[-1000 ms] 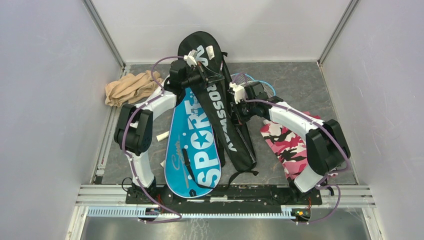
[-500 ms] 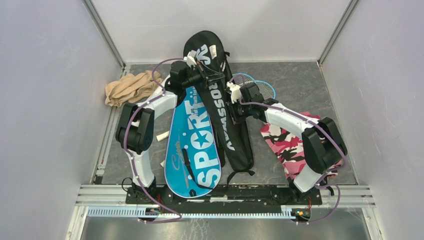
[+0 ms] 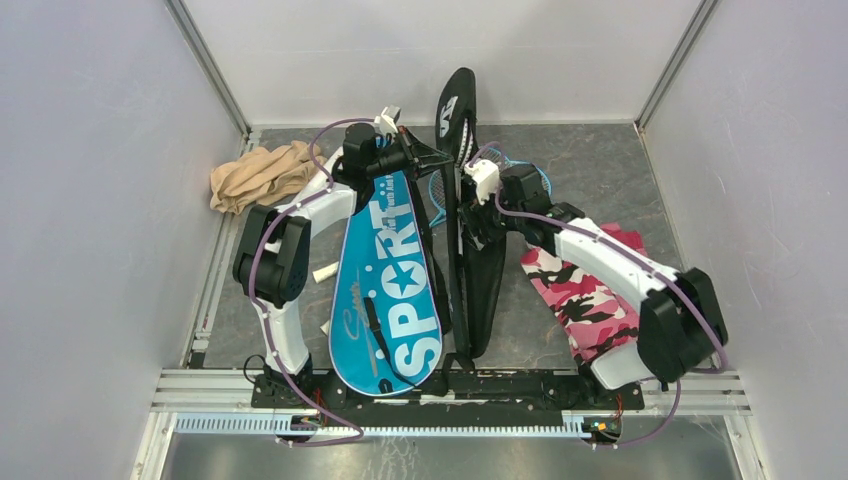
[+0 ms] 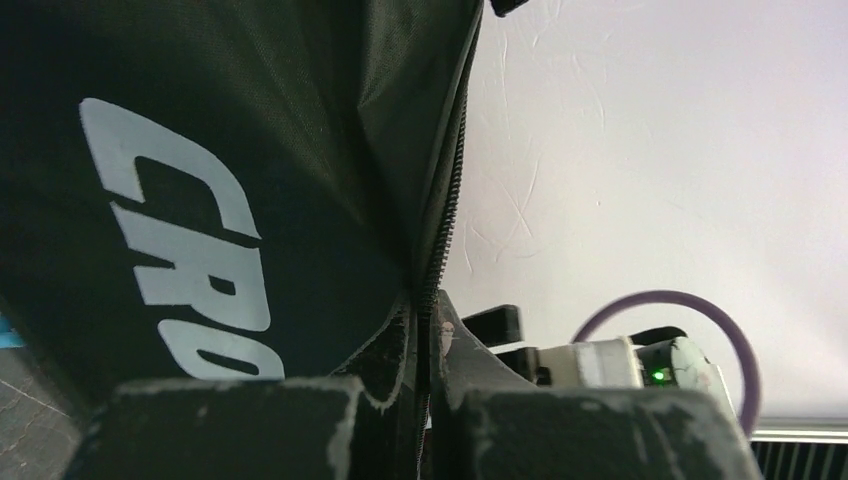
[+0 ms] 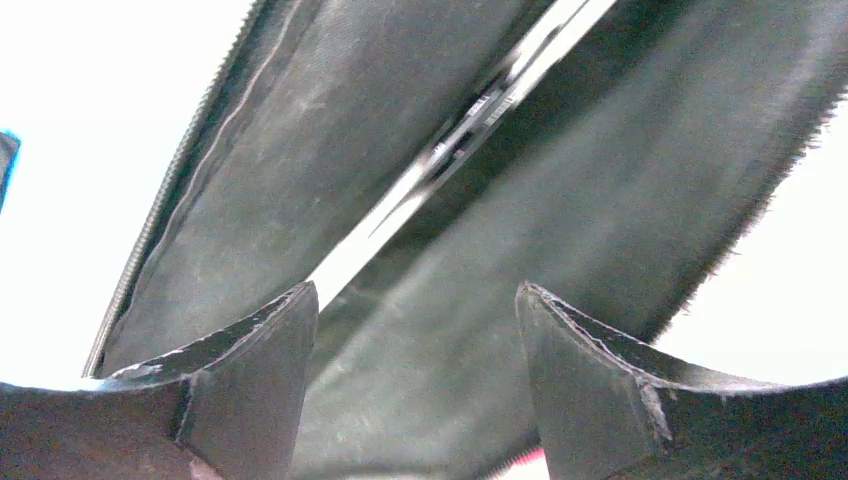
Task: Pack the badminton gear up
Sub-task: Place the racket in the racket bag.
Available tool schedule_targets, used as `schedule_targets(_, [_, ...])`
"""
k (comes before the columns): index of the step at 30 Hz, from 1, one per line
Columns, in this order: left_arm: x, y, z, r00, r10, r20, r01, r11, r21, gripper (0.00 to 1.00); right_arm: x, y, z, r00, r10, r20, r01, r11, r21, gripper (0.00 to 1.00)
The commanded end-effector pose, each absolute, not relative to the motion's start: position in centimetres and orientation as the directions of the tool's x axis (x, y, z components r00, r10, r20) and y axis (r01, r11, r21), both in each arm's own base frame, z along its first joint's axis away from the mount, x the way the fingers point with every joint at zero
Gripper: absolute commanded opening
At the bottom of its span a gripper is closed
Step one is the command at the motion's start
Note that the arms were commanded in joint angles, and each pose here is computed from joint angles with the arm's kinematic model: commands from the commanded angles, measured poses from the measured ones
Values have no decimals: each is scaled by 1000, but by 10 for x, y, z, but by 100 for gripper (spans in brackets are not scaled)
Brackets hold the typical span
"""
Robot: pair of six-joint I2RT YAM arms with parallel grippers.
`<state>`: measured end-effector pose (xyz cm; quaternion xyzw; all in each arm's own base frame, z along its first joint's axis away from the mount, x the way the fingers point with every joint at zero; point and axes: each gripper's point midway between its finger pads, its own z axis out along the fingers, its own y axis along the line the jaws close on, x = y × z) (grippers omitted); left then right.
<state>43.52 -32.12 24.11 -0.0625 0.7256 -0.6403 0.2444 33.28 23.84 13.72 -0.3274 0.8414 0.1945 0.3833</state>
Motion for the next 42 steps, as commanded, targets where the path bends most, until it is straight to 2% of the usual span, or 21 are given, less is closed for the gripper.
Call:
schedule_targets(1, [434, -322, 287, -848, -404, -342, 332, 96, -938, 2, 328, 216, 161, -362, -479, -799, -730, 679, -76, 79])
schedule_targets(7, [433, -322, 293, -847, -403, -347, 340, 90, -936, 2, 325, 194, 192, -276, -509, -815, -711, 679, -183, 81])
schedule_targets(14, [430, -321, 297, -847, -403, -346, 342, 84, -936, 2, 353, 159, 201, -332, -495, -803, -574, 781, -244, 87])
schedule_targets(23, [422, -323, 293, -851, -391, -352, 345, 90, -934, 2, 380, 164, 191, -374, -421, -827, -621, 776, -114, 87])
schedule_targets(29, [417, -327, 292, -856, -375, -355, 349, 86, -933, 2, 390, 187, 178, -391, -398, -830, -690, 724, -22, 82])
schedule_targets(37, [411, -326, 290, -857, -372, -358, 352, 86, -932, 2, 407, 193, 148, -446, -394, -803, -693, 720, 32, 61])
schedule_targets(42, [408, -324, 289, -855, -376, -358, 347, 100, -932, 2, 398, 203, 160, -421, -400, -814, -765, 639, 81, 22])
